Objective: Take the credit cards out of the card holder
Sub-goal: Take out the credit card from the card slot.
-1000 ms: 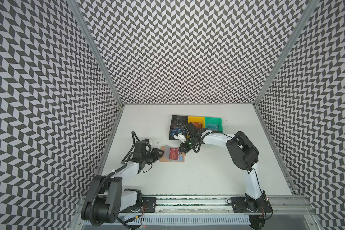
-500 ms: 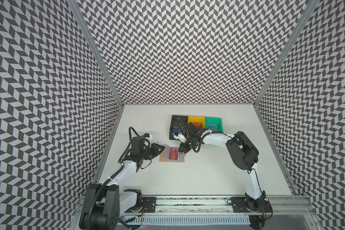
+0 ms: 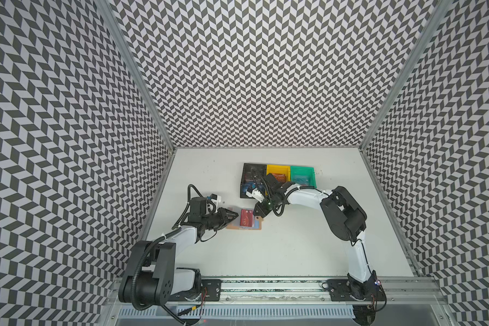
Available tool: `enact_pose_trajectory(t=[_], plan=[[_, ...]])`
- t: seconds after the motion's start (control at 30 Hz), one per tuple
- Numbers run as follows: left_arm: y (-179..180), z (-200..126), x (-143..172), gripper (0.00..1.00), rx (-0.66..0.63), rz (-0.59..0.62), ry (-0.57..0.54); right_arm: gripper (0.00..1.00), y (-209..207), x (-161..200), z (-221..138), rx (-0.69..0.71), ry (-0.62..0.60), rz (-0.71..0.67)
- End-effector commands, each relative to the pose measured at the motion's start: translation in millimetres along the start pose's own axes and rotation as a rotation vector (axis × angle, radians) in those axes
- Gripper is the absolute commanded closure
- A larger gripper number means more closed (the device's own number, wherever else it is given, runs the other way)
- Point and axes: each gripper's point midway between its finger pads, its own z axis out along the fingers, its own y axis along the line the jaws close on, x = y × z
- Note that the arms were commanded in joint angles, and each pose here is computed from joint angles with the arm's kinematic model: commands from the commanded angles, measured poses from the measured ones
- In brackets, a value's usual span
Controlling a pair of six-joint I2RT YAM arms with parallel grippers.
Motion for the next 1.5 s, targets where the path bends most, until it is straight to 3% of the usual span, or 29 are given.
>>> enact_pose_trajectory(t=[0.0,0.7,1.07,1.47], plan=[[5.2,5.2,-1.2,0.74,0.000,0.009,-0.011,1.00,-3.6,22.1,10.6,0.005,0.062,0.017],[18.9,30.4,0.5,0.74,0.021,0.013,0.015,1.00,-5.3,26.4,11.9,0.003,0.070,0.015],[17.2,36.7,0.5,0.84,0.037,0.017,0.025,1.00,-6.9,28.9,13.6,0.002,0.078,0.021],[17.3,41.9,4.2,0.88,0.046,0.016,0.040,1.00,-8.1,30.8,14.4,0.001,0.083,0.024]])
